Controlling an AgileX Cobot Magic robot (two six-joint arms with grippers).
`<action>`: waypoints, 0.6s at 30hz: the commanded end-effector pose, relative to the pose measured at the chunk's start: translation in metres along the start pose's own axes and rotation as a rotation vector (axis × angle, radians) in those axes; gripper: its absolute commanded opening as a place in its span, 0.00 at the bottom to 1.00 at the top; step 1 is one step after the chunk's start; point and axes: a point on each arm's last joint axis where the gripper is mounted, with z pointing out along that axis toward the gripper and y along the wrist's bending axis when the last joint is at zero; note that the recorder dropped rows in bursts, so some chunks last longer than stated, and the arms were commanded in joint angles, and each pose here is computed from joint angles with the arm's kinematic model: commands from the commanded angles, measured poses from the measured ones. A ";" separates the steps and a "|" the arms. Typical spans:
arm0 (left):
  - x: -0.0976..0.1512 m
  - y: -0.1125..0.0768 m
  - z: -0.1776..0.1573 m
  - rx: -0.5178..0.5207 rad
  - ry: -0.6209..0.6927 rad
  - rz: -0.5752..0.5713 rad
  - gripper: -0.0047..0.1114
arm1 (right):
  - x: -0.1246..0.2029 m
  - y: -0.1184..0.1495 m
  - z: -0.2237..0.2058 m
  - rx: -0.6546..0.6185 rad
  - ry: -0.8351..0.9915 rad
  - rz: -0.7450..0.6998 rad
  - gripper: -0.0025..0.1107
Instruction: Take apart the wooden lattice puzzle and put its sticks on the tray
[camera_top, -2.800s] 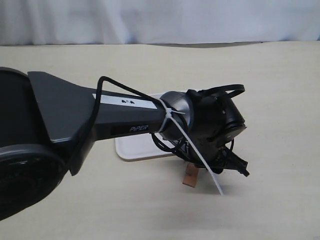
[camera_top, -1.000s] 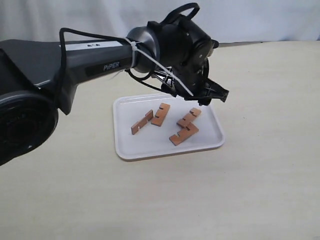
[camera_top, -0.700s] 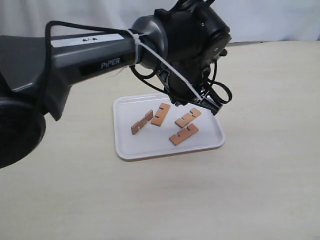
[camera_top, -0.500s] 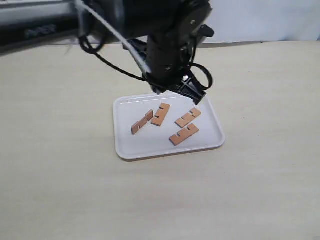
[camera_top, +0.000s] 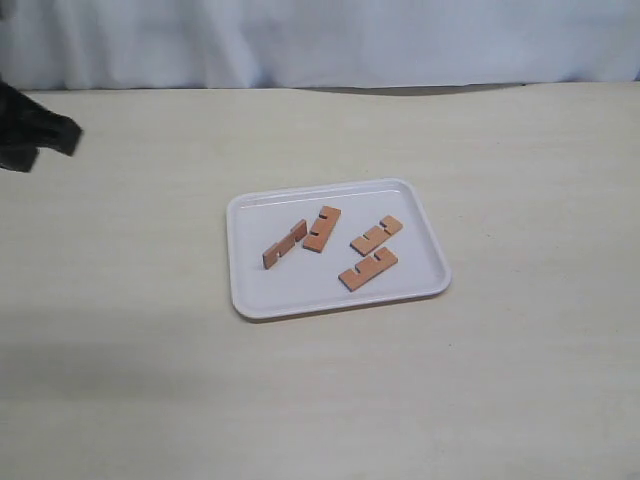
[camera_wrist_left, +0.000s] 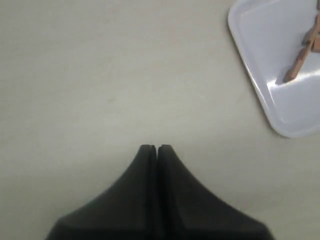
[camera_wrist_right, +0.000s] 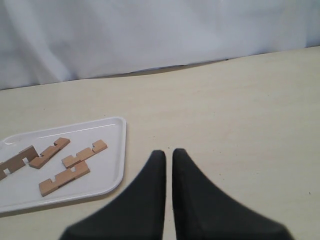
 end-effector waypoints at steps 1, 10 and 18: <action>0.029 0.032 -0.041 0.008 -0.232 -0.109 0.04 | 0.000 -0.001 0.001 0.008 -0.001 0.002 0.06; 0.102 0.034 -0.079 -0.059 -0.686 -0.184 0.04 | 0.000 -0.001 0.001 0.008 -0.001 0.002 0.06; 0.162 0.024 -0.109 -0.077 -1.099 -0.177 0.04 | 0.000 -0.001 0.001 0.008 -0.001 0.002 0.06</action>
